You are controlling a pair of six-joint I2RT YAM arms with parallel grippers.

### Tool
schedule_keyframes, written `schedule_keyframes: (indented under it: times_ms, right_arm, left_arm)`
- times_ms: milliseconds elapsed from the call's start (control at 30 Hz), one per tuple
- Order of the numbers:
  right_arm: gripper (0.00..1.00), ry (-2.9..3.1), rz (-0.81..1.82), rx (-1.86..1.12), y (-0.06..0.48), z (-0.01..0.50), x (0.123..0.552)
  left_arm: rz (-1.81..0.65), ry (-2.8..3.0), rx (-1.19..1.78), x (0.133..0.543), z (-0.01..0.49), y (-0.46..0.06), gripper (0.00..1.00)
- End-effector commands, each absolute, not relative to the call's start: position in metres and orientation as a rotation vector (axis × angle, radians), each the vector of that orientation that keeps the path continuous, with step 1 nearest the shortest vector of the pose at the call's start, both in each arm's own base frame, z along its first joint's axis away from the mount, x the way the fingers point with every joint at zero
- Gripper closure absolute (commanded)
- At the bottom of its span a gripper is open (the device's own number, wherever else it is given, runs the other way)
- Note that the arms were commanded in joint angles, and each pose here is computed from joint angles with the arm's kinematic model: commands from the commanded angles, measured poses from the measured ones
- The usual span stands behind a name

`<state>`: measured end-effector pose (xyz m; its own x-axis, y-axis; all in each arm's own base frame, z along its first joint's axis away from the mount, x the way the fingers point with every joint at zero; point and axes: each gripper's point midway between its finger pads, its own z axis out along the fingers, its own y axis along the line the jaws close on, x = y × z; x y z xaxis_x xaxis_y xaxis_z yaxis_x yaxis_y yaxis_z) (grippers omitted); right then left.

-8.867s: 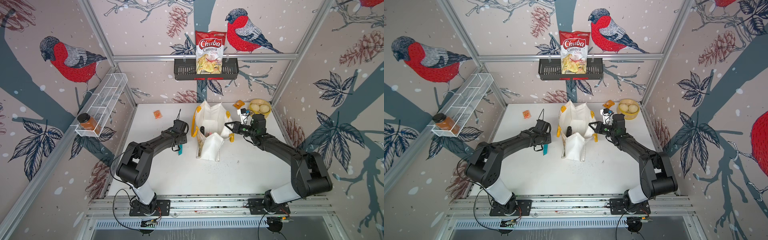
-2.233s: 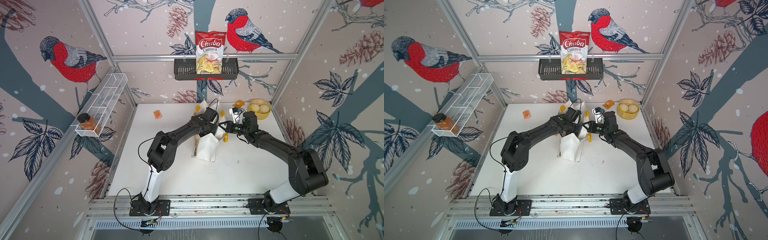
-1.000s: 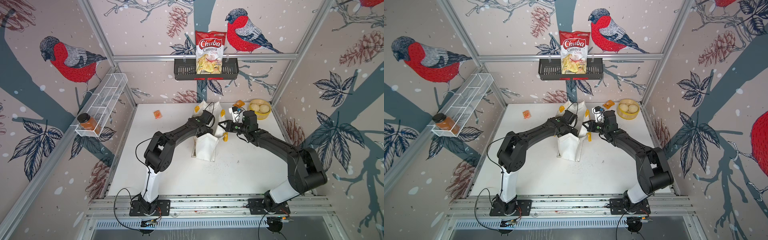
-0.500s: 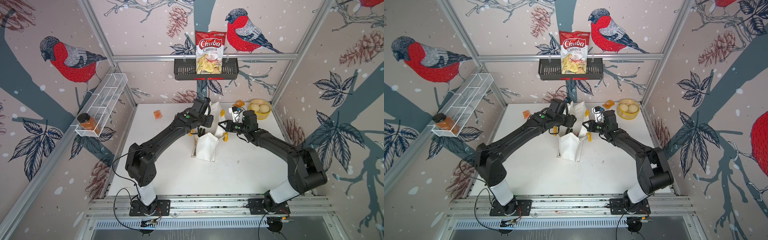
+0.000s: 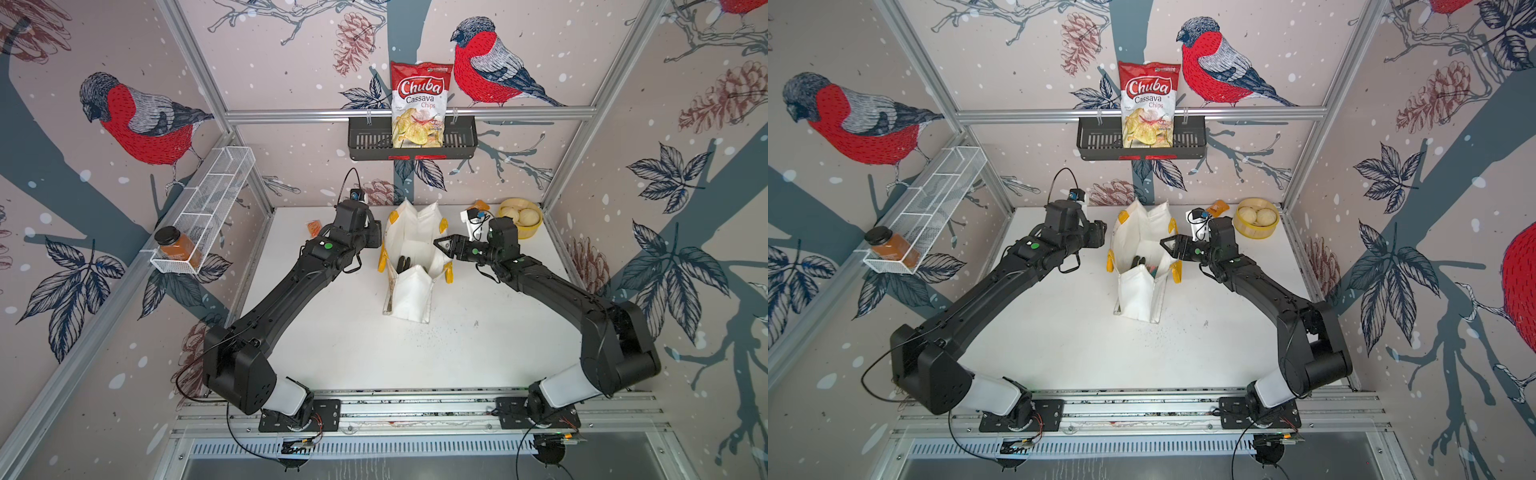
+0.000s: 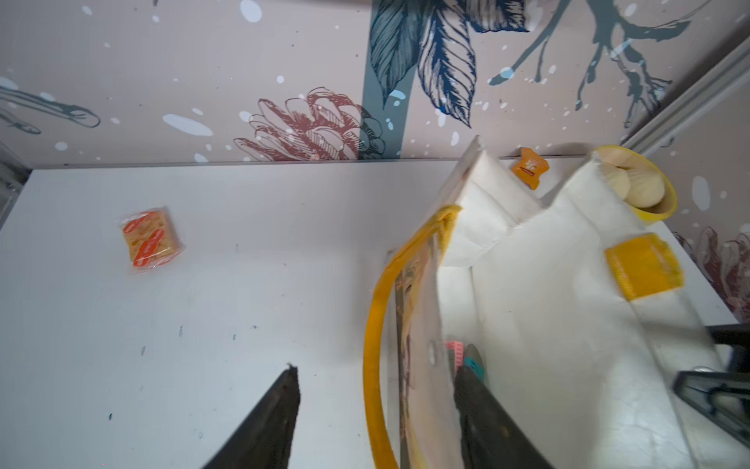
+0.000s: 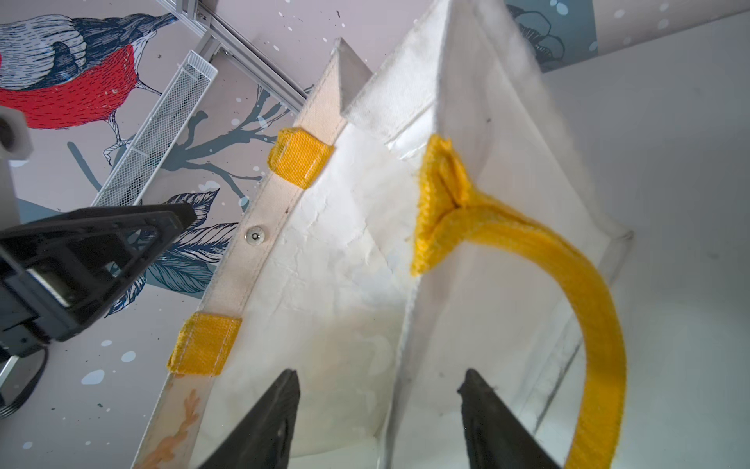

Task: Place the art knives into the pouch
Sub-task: Place the utility knife in the pouch, then close the pouch at the center of the board.

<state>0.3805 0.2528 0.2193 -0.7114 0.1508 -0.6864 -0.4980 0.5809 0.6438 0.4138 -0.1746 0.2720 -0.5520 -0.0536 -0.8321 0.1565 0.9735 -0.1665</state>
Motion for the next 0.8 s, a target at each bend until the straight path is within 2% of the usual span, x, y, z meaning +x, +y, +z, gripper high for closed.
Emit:
schedule_keyframes:
  times_ms: [0, 167, 367, 767]
  right_arm:
    - [0.34, 2.096, 1.096, -0.276, 0.251, 0.223, 0.381]
    - [0.27, 2.116, 1.053, -0.268, 0.251, 0.225, 0.378]
    - [0.22, 2.147, 1.050, -0.276, 0.264, 0.226, 0.376]
    - [0.19, 2.216, 0.939, -0.316, 0.298, 0.234, 0.382]
  left_arm:
    - [-0.276, 2.102, -0.021, 0.425, 0.267, -0.164, 0.39]
    - [-0.269, 2.143, -0.063, 0.434, 0.230, -0.159, 0.39]
    - [-0.339, 2.161, -0.060, 0.445, 0.209, -0.174, 0.39]
    - [-0.545, 2.181, 0.007, 0.441, 0.187, -0.239, 0.40]
